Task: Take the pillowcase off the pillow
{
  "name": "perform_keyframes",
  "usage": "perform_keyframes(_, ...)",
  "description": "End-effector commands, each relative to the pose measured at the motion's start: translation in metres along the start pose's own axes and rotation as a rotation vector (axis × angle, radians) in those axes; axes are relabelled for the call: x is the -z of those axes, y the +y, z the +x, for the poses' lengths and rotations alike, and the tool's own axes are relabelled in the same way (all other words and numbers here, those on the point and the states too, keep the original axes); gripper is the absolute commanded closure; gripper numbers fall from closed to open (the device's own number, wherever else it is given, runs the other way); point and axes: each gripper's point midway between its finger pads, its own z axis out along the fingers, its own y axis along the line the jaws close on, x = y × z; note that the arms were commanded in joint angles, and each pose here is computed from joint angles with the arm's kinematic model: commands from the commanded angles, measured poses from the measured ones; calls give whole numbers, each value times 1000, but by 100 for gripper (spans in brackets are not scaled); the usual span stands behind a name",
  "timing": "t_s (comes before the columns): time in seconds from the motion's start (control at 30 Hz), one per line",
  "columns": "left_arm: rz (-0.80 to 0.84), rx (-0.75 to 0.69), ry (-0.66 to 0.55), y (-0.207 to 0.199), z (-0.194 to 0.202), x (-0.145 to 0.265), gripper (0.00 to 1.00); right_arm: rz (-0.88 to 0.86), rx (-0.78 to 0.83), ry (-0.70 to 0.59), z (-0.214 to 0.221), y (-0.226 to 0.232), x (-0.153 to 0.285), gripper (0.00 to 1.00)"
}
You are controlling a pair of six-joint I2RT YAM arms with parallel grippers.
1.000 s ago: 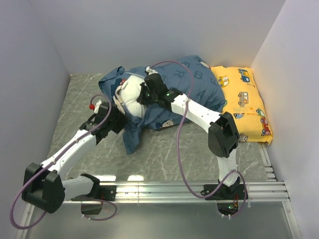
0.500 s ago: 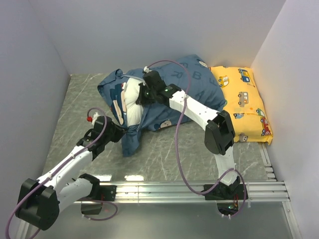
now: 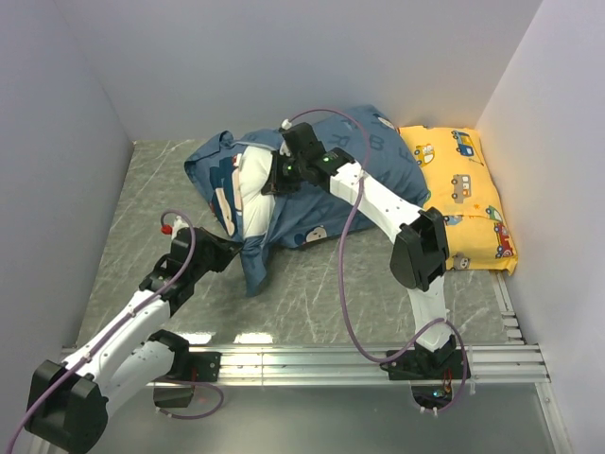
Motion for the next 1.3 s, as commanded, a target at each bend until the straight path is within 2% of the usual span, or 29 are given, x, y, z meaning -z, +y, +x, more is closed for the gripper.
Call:
perform_keyframes(0.0, -316, -61, 152, 92, 37, 17, 99, -23, -26, -477, -150, -5, 68, 100)
perform_keyframes(0.43, -296, -75, 155, 84, 35, 29, 99, -8, -46, -453, -144, -26, 51, 100)
perform_keyframes(0.77, -250, -114, 161, 62, 29, 36, 99, 0, -68, -417, -132, -44, 32, 100)
perform_keyframes(0.9, -248, -129, 163, 60, 28, 33, 94, 7, -73, -395, -119, -52, 23, 100)
perform_keyframes(0.93, -245, -133, 164, 59, 28, 33, 89, 8, -77, -385, -113, -56, 18, 100)
perform_keyframes(1.0, -233, -140, 167, 55, 27, 32, 88, 7, -83, -374, -107, -60, 13, 100)
perform_keyframes(1.07, -236, -144, 169, 53, 27, 30, 90, 9, -88, -356, -96, -65, 5, 100)
perform_keyframes(1.2, -253, -151, 178, 59, 29, 26, 100, 13, -87, -338, -86, -70, -4, 100)
perform_keyframes(1.27, -255, -152, 180, 63, 31, 23, 99, 30, -76, -338, -81, -70, -5, 100)
